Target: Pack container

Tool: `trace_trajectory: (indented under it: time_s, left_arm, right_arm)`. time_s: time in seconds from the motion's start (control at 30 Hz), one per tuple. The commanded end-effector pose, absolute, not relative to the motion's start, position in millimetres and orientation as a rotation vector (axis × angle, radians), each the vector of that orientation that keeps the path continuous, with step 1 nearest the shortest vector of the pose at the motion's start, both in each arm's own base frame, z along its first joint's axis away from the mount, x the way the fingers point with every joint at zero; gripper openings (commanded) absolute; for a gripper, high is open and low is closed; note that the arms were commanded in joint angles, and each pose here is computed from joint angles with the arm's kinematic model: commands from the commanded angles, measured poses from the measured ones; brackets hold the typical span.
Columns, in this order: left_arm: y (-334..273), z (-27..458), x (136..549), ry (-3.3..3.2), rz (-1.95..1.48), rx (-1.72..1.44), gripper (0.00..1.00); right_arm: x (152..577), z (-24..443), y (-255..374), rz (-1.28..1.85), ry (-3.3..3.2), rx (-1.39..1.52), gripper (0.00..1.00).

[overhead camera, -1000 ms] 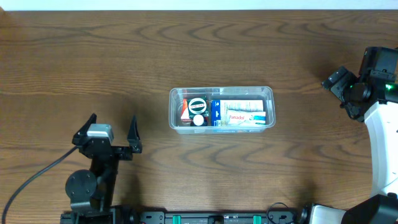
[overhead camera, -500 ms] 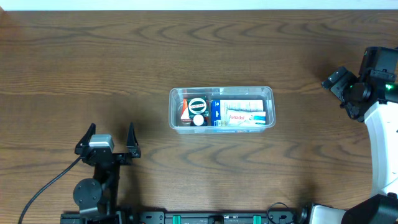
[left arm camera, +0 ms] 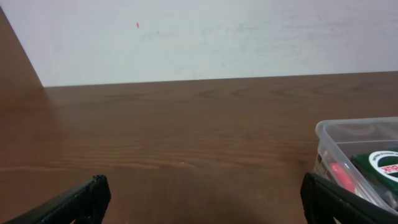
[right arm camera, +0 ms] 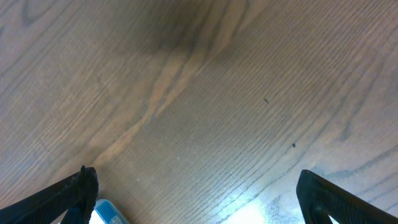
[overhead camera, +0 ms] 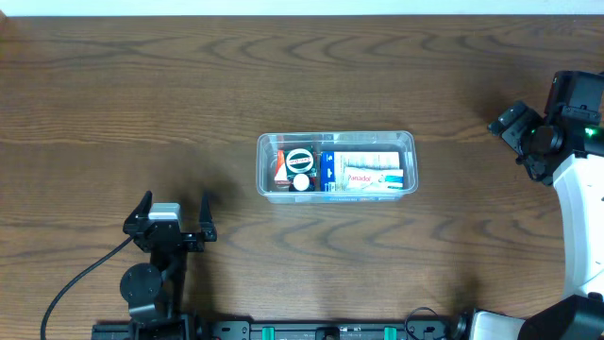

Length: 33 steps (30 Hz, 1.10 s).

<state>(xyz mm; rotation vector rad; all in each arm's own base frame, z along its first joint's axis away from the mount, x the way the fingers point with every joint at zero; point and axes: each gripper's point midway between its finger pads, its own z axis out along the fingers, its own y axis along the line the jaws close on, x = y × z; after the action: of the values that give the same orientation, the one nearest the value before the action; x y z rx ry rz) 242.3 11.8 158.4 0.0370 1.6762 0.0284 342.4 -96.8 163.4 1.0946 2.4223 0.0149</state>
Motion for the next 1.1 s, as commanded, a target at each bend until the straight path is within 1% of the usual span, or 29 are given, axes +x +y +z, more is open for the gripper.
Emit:
trace_trajectory:
  time_s: [0.0,0.33,0.53,0.83,1.07]
  left_arm:
    - [15.7,142.1,243.4,1.702,0.056,0.039,0.98]
    - [13.7,142.2,243.4,1.702,0.034,0.033,0.98]
    - [13.7,142.6,243.5,1.699,-0.044,-0.056,0.98]
    - [39.2,143.2,241.6,1.691,0.086,-0.162,0.98]
    - [28.8,141.8,242.7,1.701,0.108,-0.123,0.98]
  right_arm:
    - [341.9,164.9,-101.0,0.010,2.410,1.114,0.99]
    - [341.9,164.9,-101.0,0.010,2.410,1.114,0.99]
    - [341.9,164.9,-101.0,0.010,2.410,1.114,0.99]
    - [341.9,164.9,-101.0,0.010,2.410,1.114,0.99]
    - [341.9,164.9,-101.0,0.010,2.410,1.114,0.99]
